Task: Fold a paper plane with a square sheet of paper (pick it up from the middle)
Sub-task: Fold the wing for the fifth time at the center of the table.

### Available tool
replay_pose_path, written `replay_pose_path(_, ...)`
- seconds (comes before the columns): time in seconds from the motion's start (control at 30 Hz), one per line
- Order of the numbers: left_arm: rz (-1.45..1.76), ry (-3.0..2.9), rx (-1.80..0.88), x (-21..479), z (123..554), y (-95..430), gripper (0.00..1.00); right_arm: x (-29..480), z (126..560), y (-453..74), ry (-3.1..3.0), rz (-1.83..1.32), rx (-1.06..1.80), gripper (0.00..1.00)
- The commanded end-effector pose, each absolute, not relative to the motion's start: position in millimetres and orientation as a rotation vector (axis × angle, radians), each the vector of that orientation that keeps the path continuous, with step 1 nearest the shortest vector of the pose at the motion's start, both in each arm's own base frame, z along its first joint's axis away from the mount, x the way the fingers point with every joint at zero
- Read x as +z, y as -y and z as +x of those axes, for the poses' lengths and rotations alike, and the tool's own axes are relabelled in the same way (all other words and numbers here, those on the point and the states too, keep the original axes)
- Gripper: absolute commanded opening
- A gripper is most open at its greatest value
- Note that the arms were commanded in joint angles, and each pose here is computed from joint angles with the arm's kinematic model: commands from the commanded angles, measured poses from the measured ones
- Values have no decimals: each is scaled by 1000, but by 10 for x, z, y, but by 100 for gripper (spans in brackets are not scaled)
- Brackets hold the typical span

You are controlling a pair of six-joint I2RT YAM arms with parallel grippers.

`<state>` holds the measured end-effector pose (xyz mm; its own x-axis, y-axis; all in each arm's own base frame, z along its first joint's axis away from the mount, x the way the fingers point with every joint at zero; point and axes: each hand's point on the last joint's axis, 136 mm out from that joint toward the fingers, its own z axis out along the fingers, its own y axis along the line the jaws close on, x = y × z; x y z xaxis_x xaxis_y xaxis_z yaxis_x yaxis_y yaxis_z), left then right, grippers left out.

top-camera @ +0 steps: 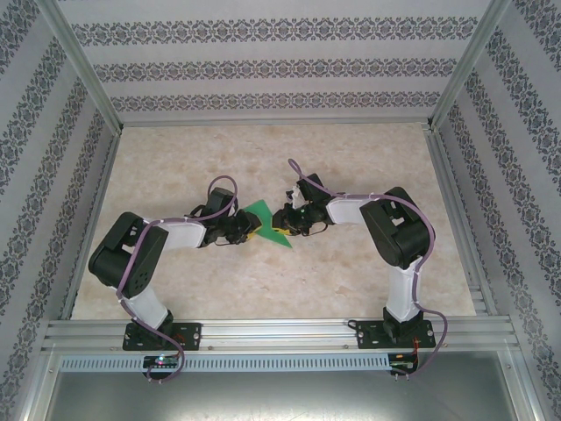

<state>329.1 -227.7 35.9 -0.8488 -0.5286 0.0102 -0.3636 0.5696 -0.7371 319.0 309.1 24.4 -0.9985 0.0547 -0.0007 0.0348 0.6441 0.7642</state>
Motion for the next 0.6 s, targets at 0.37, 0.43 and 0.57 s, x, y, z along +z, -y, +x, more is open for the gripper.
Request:
replay_pose_path(0.37, -690, -2530, -1192, 552, 3328, 2340, 6, 568, 3342, -3034, -2689, -147, 1205, 42)
replay_pose_path(0.43, -694, -2539, -1185, 556, 3311, 2334, 3, 647, 3371, -3019, -2657, -196, 1161, 47)
replay_pose_path(0.57, -712, -2539, -1172, 596, 3299, 2310, 3, 764, 3391, -2973, -2569, -321, 1057, 51)
